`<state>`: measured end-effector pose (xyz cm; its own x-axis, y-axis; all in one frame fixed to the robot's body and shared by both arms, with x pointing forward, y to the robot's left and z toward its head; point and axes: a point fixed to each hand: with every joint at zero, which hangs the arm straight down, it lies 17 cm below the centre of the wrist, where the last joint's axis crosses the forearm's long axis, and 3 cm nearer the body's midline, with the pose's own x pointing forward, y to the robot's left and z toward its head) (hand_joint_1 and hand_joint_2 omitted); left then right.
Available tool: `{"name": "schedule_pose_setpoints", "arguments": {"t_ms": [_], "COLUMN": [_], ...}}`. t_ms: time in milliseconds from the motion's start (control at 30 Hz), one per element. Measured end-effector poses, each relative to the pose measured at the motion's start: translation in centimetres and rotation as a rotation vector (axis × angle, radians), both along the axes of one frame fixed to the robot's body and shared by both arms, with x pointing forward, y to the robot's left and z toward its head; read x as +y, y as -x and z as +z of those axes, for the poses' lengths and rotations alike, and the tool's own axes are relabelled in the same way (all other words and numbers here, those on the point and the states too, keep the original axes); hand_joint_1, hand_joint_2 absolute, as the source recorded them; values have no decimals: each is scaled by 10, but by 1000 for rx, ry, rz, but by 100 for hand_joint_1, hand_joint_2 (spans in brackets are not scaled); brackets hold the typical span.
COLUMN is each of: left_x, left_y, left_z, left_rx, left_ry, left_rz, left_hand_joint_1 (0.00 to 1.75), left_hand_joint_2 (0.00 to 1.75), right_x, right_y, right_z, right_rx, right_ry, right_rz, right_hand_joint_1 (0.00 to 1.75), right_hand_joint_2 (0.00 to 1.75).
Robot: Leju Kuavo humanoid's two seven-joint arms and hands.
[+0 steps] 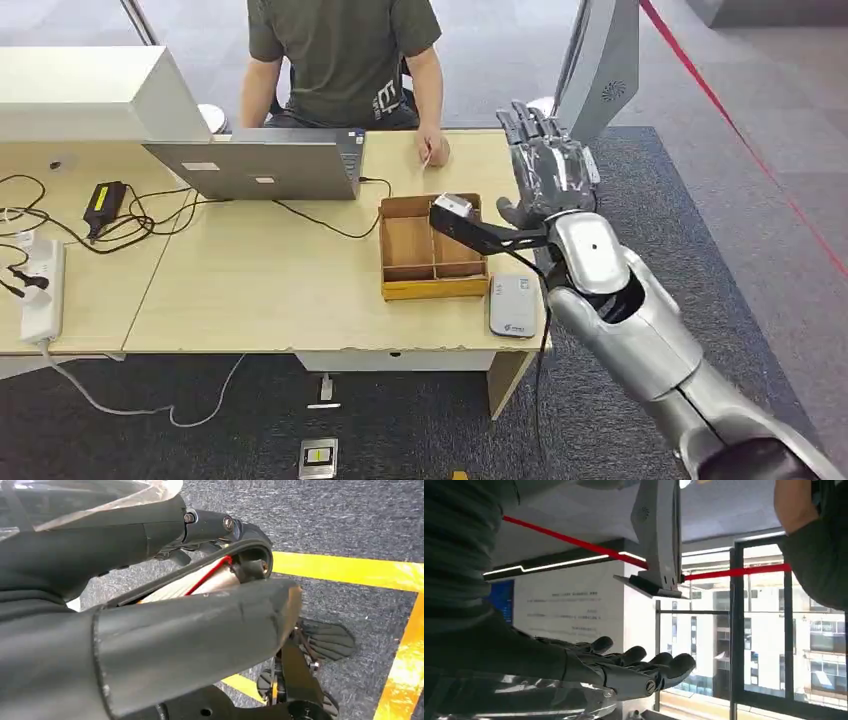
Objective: Pass the card to the sensor for recognition and then transmit it.
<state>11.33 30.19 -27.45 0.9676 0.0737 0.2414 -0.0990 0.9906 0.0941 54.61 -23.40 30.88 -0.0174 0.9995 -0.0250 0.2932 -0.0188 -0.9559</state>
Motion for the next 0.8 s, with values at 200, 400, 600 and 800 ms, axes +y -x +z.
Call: {"name": "schedule_pose_setpoints", "arguments": {"t_ms": [200, 400, 600, 800], "left_x": [0, 0, 0, 3], "left_y": [1, 2, 4, 5], "left_z": [0, 0, -1, -1], "left_rx": [3, 6, 11, 14], "left_ry": [1, -1, 1, -6], "left_rz": [2, -6, -9, 8], "left_hand_joint_1": [0, 0, 0, 0], "left_hand_joint_2": [0, 0, 0, 0], "right_x": [11, 3, -18, -30], "right_y": [-6, -15, -20, -23], "right_z": [-15, -31, -45, -50], "right_rx": [39, 94, 120, 108], "right_ry": [-6, -41, -40, -28], "right_rz": [8, -45, -110, -146], "right_hand_joint_1": [0, 0, 0, 0], "right_hand_joint_2": [175, 175, 175, 175]}}
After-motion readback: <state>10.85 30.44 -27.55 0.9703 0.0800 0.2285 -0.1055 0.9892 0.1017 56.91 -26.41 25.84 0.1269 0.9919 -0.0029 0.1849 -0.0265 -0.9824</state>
